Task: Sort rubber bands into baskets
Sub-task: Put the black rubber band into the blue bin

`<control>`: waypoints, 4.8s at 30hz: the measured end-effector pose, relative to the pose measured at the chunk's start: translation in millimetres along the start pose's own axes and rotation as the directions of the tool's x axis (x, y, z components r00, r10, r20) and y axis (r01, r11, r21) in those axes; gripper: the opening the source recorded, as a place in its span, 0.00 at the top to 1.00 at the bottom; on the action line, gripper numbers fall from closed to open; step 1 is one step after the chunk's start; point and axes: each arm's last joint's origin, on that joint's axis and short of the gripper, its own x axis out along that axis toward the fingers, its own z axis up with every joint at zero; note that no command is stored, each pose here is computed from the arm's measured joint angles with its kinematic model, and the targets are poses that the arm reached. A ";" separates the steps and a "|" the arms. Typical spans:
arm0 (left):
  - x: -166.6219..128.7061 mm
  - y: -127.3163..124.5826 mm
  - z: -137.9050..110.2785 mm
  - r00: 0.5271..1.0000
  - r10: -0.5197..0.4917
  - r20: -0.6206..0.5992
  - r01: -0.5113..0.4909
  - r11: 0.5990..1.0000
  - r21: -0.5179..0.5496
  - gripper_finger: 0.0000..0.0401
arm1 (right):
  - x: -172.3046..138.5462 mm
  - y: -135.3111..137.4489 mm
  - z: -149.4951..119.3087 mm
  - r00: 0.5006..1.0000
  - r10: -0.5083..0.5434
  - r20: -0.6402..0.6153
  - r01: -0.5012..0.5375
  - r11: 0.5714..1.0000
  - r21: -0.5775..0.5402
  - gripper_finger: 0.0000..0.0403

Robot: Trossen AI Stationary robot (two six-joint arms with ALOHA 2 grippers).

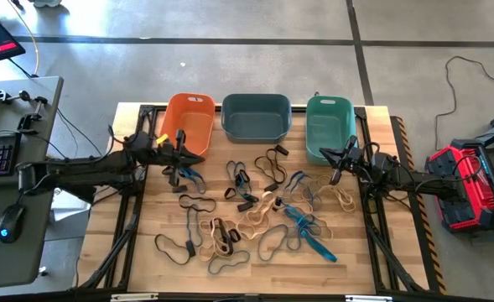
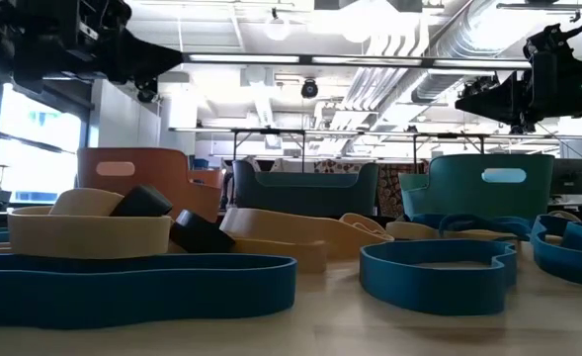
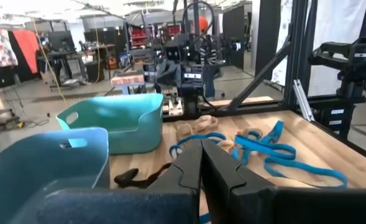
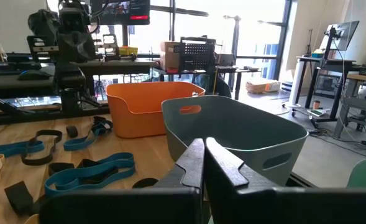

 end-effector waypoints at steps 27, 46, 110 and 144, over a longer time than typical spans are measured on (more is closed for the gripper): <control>39.1 -9.9 23.8 0.997 -0.073 -0.011 0.072 0.996 -0.059 0.90 | 0.0 0.0 -0.1 1.000 0.000 0.000 0.000 1.000 0.000 1.00; 74.4 -54.0 31.8 0.767 -0.201 -0.609 0.150 0.979 -0.135 1.00 | 0.0 0.0 0.0 1.000 0.000 0.000 0.000 1.000 0.000 1.00; 120.0 -91.1 -33.7 0.243 -0.219 -0.945 0.105 0.974 -0.199 0.72 | 0.0 0.0 0.0 1.000 0.000 0.000 0.000 1.000 0.000 1.00; 134.4 -93.3 -27.5 0.244 -0.226 -0.943 0.190 0.965 -0.182 0.98 | 0.0 0.0 0.0 1.000 0.000 0.000 0.000 1.000 0.000 1.00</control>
